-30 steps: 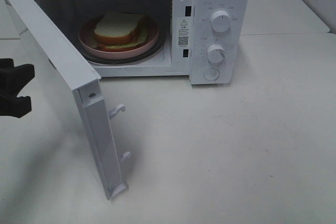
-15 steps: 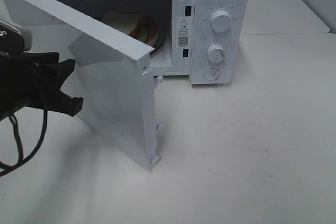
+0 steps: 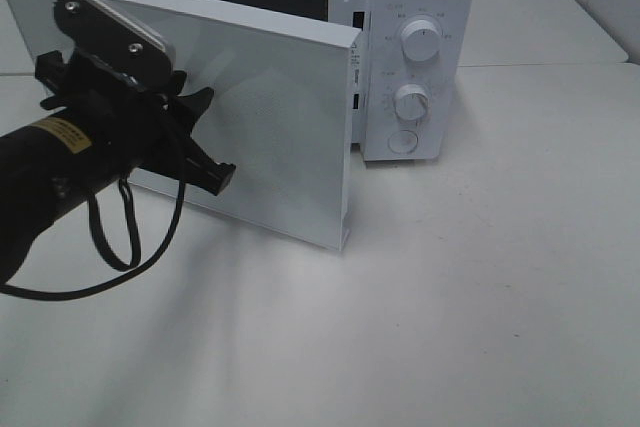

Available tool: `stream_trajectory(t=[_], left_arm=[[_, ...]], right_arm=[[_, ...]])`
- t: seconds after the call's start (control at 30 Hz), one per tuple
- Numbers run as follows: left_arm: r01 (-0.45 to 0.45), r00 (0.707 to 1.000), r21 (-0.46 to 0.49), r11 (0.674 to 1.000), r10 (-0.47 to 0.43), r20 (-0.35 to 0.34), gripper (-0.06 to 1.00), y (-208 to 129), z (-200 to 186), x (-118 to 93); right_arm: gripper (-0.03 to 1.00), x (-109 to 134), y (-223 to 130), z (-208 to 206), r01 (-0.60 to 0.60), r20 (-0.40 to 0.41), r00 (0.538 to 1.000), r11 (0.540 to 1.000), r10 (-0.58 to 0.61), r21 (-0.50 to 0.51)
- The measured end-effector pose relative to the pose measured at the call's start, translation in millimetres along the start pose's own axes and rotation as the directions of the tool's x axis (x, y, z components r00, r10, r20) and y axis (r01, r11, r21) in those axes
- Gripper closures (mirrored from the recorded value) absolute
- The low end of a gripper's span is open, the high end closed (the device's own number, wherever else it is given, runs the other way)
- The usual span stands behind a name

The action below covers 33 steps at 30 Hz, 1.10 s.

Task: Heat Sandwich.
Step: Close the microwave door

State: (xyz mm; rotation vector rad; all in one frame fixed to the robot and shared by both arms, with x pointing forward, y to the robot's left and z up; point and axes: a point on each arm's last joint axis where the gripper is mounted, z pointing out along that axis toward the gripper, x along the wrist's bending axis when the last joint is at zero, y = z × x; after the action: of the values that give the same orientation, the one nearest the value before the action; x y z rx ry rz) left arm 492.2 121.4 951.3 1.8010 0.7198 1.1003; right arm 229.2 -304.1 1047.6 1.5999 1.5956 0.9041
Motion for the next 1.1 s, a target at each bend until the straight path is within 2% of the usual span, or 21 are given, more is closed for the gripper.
stream_trajectory(t=[0.13,0.27,0.43,0.57,0.73,1.1], left_arm=[[-0.050,0.999,-0.002,0.999,0.050,0.003,0.71,1.8,8.3,-5.0],[-0.122,0.993,-0.015,0.992,0.122,0.004,0.82,6.4,18.9,-10.5],[-0.123,0.992,-0.011,0.992,0.123,-0.006,0.86,7.3,24.0,-11.4],[-0.067,0.996,0.006,0.998,0.067,-0.052,0.94,9.5,36.9,-10.5],[0.017,0.994,-0.007,1.000,-0.017,-0.111,0.94,17.0,52.9,-17.4],[0.116,0.980,-0.029,0.993,-0.120,-0.160,0.94,24.6,75.4,-44.7]], right_arm=[[0.48,0.0,0.0,0.0,0.001,0.000,1.000,1.000,-0.001,0.000],[0.50,0.0,0.0,0.0,0.003,0.000,1.000,1.000,-0.003,0.000],[0.50,0.0,0.0,0.0,0.004,0.000,1.000,1.000,-0.004,0.000],[0.50,0.0,0.0,0.0,0.005,0.000,1.000,1.000,-0.005,0.000],[0.50,0.0,0.0,0.0,0.005,0.000,1.000,1.000,-0.005,0.000],[0.50,0.0,0.0,0.0,0.005,0.000,1.000,1.000,-0.005,0.000]])
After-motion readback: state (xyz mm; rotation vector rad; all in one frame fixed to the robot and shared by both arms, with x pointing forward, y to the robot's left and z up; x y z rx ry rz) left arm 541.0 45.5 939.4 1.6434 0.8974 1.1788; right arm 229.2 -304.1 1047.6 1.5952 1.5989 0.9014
